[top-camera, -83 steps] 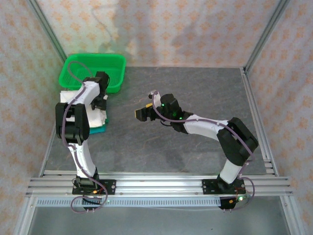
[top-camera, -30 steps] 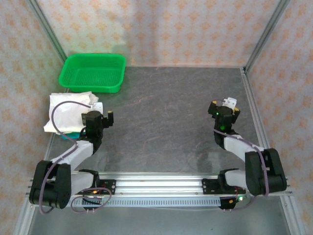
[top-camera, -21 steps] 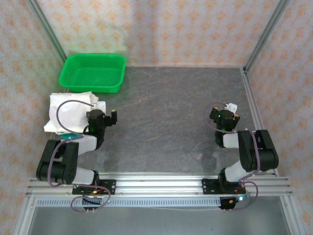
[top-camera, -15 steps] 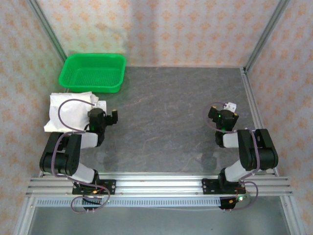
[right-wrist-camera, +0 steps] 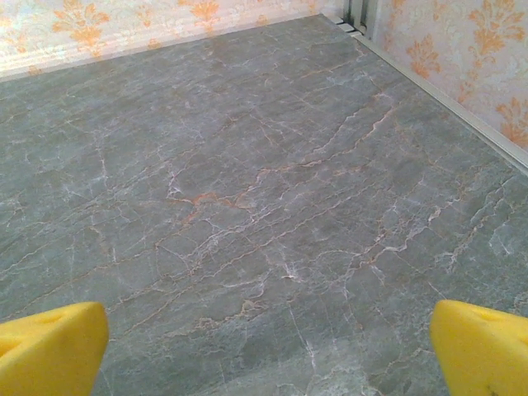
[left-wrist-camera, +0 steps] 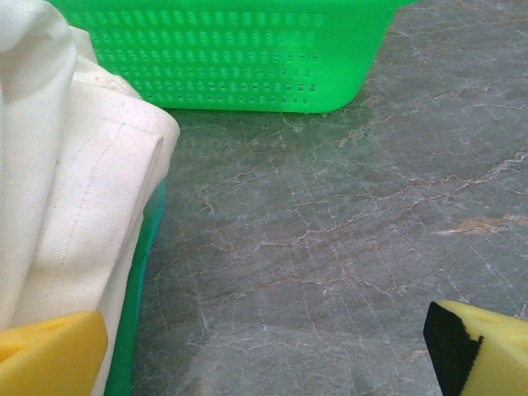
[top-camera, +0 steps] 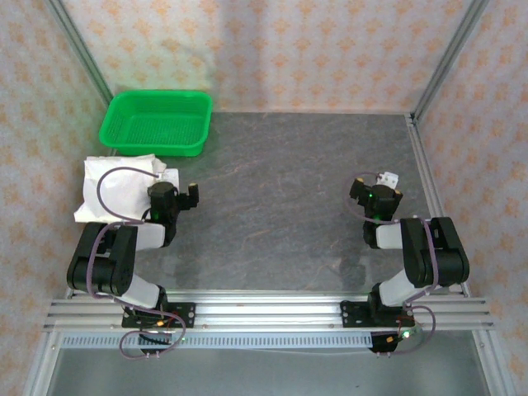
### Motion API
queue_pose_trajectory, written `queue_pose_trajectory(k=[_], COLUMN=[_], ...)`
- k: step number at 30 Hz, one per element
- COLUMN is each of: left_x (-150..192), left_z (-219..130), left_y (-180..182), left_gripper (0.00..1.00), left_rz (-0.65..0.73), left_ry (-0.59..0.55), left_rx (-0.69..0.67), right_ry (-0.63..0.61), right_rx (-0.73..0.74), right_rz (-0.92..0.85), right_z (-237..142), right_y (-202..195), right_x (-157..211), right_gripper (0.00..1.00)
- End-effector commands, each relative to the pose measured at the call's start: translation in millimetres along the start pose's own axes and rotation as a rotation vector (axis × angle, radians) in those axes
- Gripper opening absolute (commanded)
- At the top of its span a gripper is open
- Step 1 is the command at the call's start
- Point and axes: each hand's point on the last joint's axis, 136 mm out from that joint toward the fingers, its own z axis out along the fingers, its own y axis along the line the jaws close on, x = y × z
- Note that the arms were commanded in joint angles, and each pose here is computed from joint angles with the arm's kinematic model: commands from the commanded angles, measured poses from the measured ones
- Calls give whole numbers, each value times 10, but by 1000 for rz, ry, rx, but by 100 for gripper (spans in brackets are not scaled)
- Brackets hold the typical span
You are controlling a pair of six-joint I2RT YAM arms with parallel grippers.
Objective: Fold and stack the t-shirts
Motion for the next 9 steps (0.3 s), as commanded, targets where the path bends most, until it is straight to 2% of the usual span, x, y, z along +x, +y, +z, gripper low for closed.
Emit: queue_pose_trajectory(k=[1,9], left_x=[-178,-184], left_z=[15,13], left_y=[23,23], left_gripper=[100,100], left_rz=[-18,-19], left_ry=[-53,-55], left_rx=[-21,-21], right_ry=[-37,-48], right_rx=[-11,-8], right_rz=[22,26], right_z=[16,2], right_y=[24,11], right_x=[-109,-121], right_gripper=[100,100])
